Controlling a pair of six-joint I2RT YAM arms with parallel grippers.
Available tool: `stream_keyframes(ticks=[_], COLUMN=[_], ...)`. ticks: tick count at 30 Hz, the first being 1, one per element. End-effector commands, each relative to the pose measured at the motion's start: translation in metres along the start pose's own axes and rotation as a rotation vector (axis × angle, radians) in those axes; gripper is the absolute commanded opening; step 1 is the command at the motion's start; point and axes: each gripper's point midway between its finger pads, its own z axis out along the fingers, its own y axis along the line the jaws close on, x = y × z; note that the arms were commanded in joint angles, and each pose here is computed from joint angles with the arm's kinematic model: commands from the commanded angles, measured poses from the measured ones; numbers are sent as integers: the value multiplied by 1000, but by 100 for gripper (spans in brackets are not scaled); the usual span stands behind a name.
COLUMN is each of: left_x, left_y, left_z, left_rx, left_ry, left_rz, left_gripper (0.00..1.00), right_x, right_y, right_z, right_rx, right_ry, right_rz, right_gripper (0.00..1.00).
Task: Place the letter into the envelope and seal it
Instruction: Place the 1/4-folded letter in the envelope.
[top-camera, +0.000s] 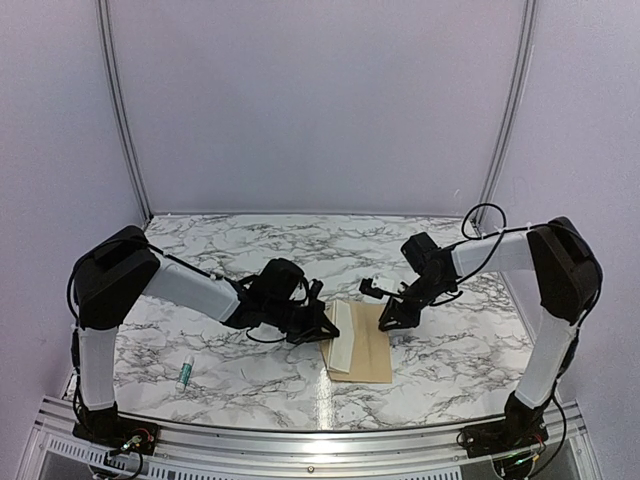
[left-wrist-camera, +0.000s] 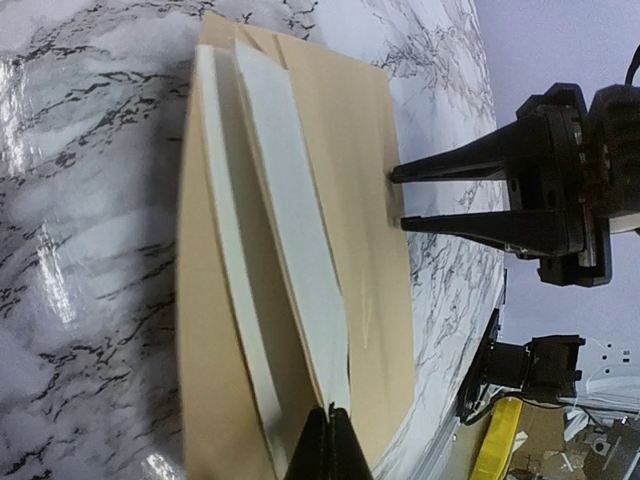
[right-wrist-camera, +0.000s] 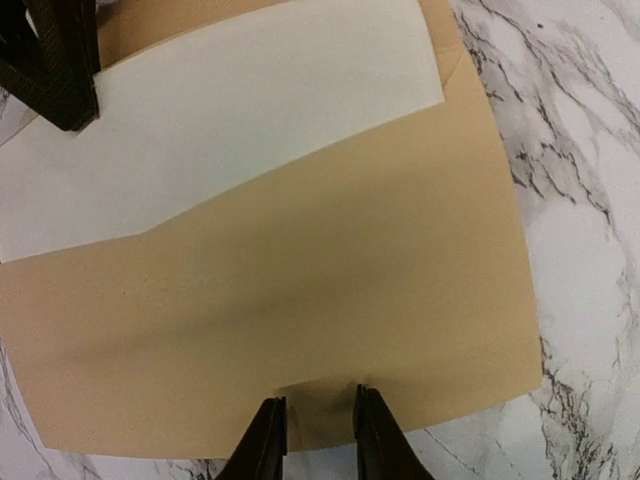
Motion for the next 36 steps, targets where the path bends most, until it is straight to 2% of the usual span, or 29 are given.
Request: stream_keyframes(ticks=[1, 6, 14, 23, 36], left_x=[-1, 2, 3, 1, 5], left_y=[-2, 2, 12, 6, -2], left_z=[1, 7, 17, 26, 42], left_rx=[21, 24, 9, 26, 62], left_ry=[-17, 6, 18, 27, 75], left_rz=[10, 8, -10, 0, 12], left_gripper=[0, 0, 0, 0, 0], right_x=[14, 27, 52, 50, 52], right_y=[17, 15, 38, 54, 52], right_z=[-18, -29, -5, 9, 12], right_rx=[-9, 62, -17, -66, -51], right_ry=[63, 112, 177, 193, 199], right_rz=[30, 1, 15, -6, -5], right_gripper=[24, 25, 25, 24, 25])
